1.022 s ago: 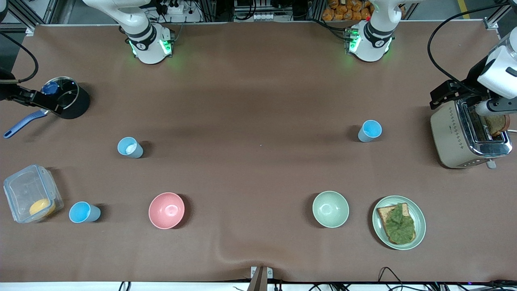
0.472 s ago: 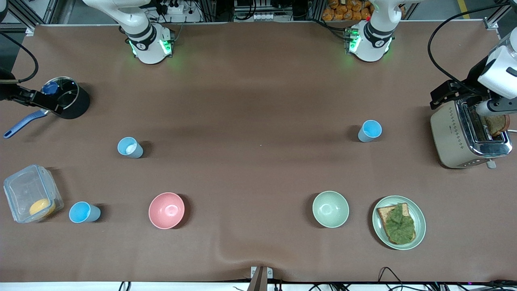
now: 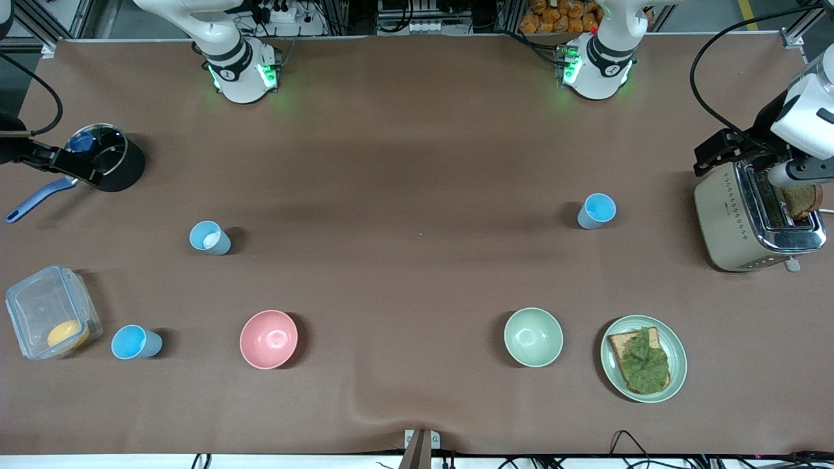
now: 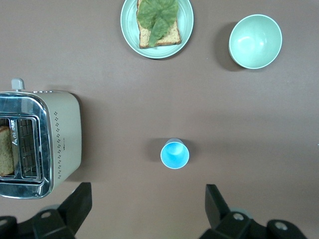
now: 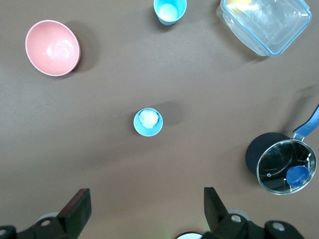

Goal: Stack blue cups with both arms
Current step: 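Reach the right gripper down to the blue cup and close on it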

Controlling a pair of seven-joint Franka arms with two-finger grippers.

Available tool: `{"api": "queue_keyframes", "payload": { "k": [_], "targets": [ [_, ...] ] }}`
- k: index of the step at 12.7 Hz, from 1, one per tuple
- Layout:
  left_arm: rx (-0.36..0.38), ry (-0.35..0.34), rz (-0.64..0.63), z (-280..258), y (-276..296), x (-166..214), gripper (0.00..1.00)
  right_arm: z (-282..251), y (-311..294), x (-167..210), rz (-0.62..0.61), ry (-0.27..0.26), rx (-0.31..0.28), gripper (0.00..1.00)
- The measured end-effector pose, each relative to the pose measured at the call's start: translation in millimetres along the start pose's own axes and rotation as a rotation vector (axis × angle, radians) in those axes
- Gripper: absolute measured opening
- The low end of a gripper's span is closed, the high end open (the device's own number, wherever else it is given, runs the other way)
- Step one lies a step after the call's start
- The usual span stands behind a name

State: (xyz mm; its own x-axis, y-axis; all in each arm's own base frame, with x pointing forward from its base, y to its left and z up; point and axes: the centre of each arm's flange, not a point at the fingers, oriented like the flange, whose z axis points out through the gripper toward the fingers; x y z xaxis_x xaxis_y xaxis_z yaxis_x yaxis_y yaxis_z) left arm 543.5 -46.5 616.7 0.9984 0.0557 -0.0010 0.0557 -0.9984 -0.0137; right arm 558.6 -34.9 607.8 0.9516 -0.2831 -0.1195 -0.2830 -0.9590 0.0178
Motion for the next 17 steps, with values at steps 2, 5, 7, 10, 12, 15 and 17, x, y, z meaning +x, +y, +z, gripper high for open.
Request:
{"api": "queue_keyframes", "payload": {
  "k": [2, 5, 7, 10, 12, 15, 17],
  "targets": [
    [0.0, 0.0, 0.0, -0.1, -0.1, 0.0, 1.0, 21.0, 12.0, 13.9, 0.026, -0.04, -0.008, 1.0],
    [0.0, 0.001, 0.0, -0.3, -0.2, 0.1, 1.0, 84.8, 16.6, 46.4, 0.018, -0.14, -0.033, 1.0],
    [0.0, 0.001, 0.0, -0.6, -0.2, 0.1, 1.0, 146.6, -8.3, 66.4, -0.038, -0.229, -0.061, 1.0],
    [0.0, 0.001, -0.001, -0.6, -0.4, 0.2, 1.0, 233.7, -21.0, 96.1, -0.062, -0.251, -0.075, 1.0],
    [0.0, 0.001, -0.001, -0.6, -0.4, 0.2, 1.0, 277.6, -18.6, 98.4, -0.07, -0.227, -0.053, 1.0],
    [0.0, 0.001, -0.001, -0.6, -0.4, 0.2, 1.0, 323.2, -6.5, 89.8, -0.129, -0.206, -0.033, 1.0],
    [0.0, 0.001, -0.001, -0.6, -0.4, 0.2, 1.0, 337.7, -1.3, 83.8, -0.162, -0.219, -0.025, 1.0]
  ]
}}
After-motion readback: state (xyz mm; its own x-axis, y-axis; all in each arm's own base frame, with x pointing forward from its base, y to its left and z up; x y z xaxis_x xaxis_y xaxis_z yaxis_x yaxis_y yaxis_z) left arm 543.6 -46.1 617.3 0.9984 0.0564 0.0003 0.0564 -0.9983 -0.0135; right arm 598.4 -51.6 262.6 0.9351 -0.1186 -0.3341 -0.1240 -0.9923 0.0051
